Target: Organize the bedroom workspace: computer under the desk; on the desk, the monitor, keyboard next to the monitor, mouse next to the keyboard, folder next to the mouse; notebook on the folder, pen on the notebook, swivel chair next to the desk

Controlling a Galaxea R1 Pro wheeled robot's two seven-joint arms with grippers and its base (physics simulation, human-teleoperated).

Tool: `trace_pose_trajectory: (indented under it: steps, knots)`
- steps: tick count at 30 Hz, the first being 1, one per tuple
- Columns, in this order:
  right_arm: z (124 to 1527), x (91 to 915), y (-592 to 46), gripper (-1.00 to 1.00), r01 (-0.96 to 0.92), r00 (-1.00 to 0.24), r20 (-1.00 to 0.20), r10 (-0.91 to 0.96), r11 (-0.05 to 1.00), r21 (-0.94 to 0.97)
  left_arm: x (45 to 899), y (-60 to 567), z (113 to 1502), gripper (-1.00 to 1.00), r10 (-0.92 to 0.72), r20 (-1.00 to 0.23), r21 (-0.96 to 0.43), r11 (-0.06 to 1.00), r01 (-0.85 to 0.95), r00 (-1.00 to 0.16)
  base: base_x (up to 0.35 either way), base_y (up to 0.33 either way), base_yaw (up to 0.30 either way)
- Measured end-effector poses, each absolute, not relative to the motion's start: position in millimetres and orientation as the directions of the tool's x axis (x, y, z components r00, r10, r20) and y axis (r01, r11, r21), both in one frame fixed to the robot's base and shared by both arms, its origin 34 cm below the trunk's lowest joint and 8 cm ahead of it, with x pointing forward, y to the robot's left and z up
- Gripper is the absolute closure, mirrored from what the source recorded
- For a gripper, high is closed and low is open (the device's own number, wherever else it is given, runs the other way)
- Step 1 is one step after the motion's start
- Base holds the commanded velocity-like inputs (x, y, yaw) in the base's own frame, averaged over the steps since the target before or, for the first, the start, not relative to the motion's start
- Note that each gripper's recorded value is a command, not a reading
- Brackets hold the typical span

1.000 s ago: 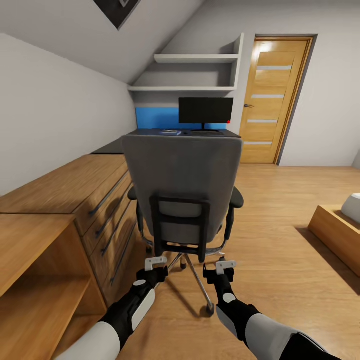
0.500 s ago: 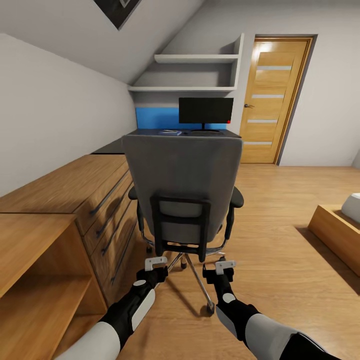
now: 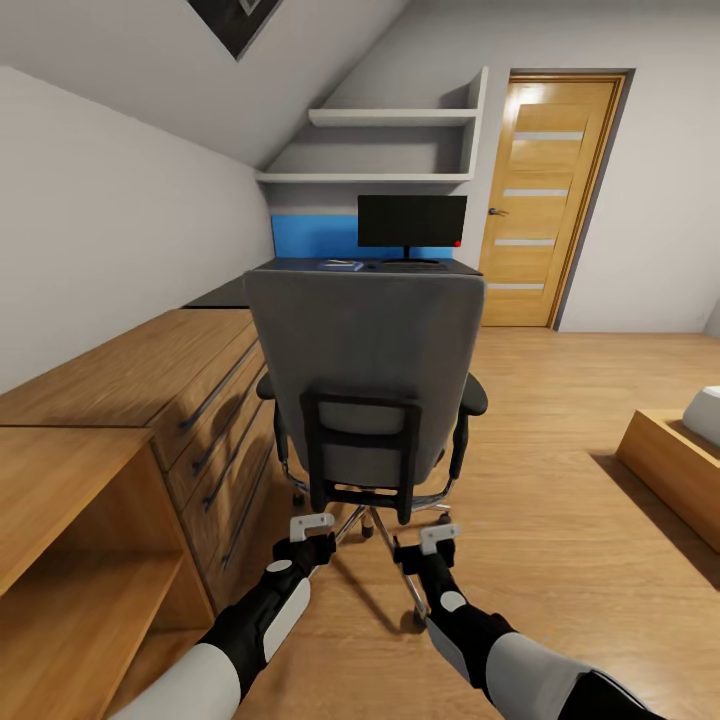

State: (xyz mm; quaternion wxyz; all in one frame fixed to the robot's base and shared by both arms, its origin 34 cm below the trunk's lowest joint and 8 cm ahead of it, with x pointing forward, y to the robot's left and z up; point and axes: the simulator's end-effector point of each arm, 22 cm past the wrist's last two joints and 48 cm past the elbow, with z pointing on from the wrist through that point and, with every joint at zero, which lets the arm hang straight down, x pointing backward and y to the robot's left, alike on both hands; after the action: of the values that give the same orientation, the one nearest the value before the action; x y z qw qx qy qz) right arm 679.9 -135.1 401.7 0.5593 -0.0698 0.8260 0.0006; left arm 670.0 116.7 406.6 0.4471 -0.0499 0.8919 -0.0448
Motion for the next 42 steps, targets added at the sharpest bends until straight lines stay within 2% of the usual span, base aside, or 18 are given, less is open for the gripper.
trace_pose_trajectory:
  steps: [29,42]
  knots:
    - [402.4,679.5,-129.1,-1.00,-0.133,-0.364,-0.926,-0.100,0.990,-0.055,669.7,115.4,406.2,-1.00,-0.127,-0.793,-0.126,0.991,-0.044,-0.596,0.095,0.039,0.000]
    - [401.9,679.6,-132.5,-1.00,-0.126,-0.365,-0.926,-0.098,0.991,-0.055,669.6,115.2,406.3,-1.00,-0.125,-0.793,-0.125,0.991,-0.043,-0.596,0.022,0.000,-0.096]
